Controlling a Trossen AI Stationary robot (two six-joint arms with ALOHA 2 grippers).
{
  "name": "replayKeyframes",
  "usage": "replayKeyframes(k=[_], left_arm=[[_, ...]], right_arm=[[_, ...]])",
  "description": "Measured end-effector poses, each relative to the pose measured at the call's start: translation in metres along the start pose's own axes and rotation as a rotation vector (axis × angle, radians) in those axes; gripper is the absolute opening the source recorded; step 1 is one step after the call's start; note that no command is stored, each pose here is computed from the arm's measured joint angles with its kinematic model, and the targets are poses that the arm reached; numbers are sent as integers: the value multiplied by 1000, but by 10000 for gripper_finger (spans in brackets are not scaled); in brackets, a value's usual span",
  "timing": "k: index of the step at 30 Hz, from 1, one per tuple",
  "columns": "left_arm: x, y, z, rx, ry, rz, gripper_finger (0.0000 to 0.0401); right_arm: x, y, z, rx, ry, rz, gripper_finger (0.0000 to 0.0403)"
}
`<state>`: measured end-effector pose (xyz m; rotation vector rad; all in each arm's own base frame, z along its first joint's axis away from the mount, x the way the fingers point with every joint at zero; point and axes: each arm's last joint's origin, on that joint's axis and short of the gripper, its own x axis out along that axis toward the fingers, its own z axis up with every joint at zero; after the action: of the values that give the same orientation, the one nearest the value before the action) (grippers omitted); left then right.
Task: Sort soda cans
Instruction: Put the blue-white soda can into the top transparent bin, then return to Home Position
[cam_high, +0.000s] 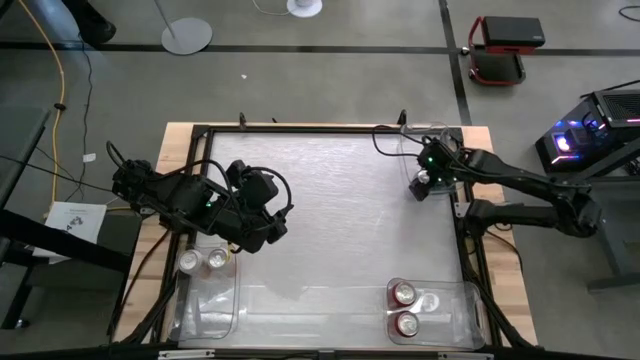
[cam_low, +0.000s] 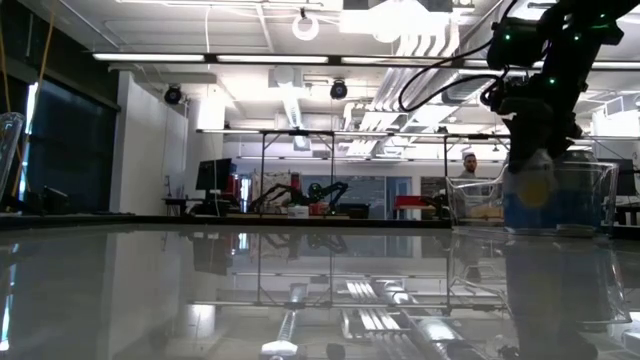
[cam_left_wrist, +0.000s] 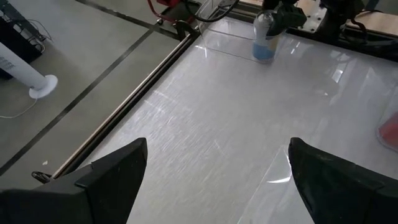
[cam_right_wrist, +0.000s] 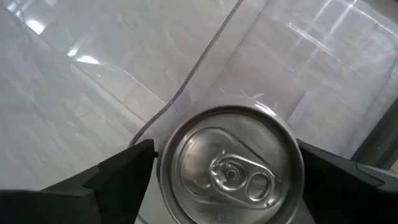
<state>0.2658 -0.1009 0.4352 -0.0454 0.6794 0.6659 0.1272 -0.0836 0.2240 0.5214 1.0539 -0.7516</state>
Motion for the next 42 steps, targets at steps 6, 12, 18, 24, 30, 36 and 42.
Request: replayKeyframes(k=[6,12,18,24,30,36,42], left_arm=[[0,0,0,0,0,0,364],[0,0,0,0,0,0,364],[0,0,0,-1,7,-8,364],[0,-1,1,-10,7,-17,364],[4,5,4,0,38,-85,364],[8,38,-29,-123,-11,-138,358],[28,51,-76,-382,-190,-369,353]], right_arm=[[-12,2,11,18,-54,20,357],[-27,3,18,20,-77,17,358],[-50,0,22,26,-60,-50,357],[-80,-2,27,25,-64,-59,352],[-127,11,23,-45,-196,144,331],[-159,-5,-27,-1,-368,383,311],[-178,-25,-58,94,-606,669,306]])
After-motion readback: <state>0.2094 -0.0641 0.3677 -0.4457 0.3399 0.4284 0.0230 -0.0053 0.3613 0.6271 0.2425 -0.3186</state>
